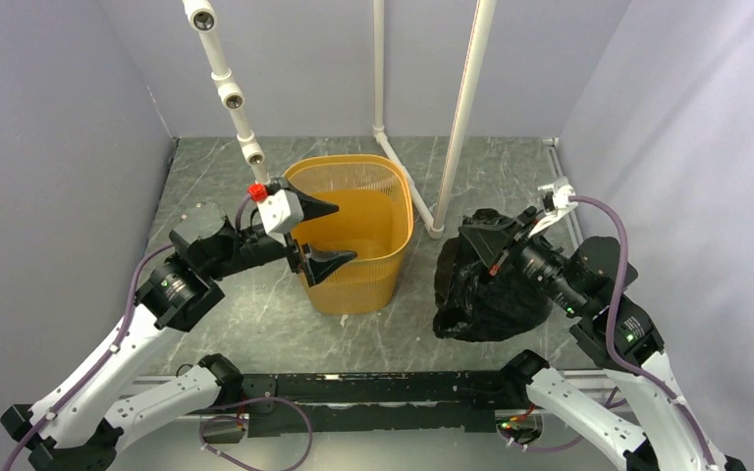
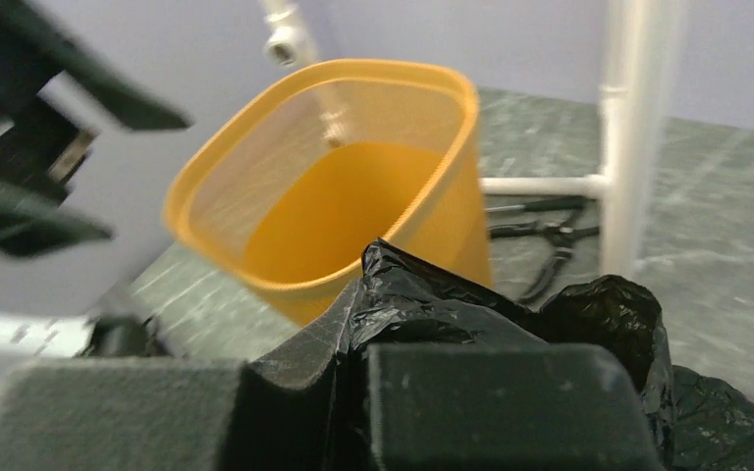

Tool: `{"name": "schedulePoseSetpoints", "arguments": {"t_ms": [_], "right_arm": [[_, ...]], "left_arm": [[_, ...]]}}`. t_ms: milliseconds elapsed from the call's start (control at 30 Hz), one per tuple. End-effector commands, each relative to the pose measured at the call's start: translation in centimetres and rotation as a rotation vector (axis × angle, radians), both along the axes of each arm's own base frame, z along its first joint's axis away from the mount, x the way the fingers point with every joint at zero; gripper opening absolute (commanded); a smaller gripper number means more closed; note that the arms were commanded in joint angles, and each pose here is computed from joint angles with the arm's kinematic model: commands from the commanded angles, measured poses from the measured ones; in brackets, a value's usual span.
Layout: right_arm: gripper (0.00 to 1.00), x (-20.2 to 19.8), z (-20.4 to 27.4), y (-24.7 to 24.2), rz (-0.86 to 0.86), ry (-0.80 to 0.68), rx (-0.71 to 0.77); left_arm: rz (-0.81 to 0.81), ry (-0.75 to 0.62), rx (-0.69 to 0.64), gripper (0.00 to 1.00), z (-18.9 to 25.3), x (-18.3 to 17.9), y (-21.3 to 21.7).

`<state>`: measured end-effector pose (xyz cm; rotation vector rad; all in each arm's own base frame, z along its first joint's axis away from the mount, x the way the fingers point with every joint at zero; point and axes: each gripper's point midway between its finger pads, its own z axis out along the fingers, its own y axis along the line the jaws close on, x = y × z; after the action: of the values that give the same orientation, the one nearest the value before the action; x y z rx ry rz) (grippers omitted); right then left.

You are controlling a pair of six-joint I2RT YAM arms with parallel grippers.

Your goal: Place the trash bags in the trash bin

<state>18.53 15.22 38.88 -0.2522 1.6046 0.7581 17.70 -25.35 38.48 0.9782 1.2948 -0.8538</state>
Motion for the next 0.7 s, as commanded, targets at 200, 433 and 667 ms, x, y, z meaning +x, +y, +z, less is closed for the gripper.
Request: {"name": "schedulePoseSetpoints", "arguments": {"t_ms": [200,433,667], "right_arm": [[0.07,-7.8,4.2,2.3,0.392,-0.205,-0.002],[0.08,-4.2,2.9,-2.4,0.042,-0.119,-0.037],[0.07,-2.9,2.9,-5.3,-0.143,-0.099,-0.020]], "left_arm": [[-0.378,0.241,-0.203,0.93,3.3,-4.0,-4.7],[-0.424,0.239,0.025,0.93,0.5,-6.9,-8.8],[-0.249,0.125,0.205,0.93,-2.8,-7.1,-13.0]]}}
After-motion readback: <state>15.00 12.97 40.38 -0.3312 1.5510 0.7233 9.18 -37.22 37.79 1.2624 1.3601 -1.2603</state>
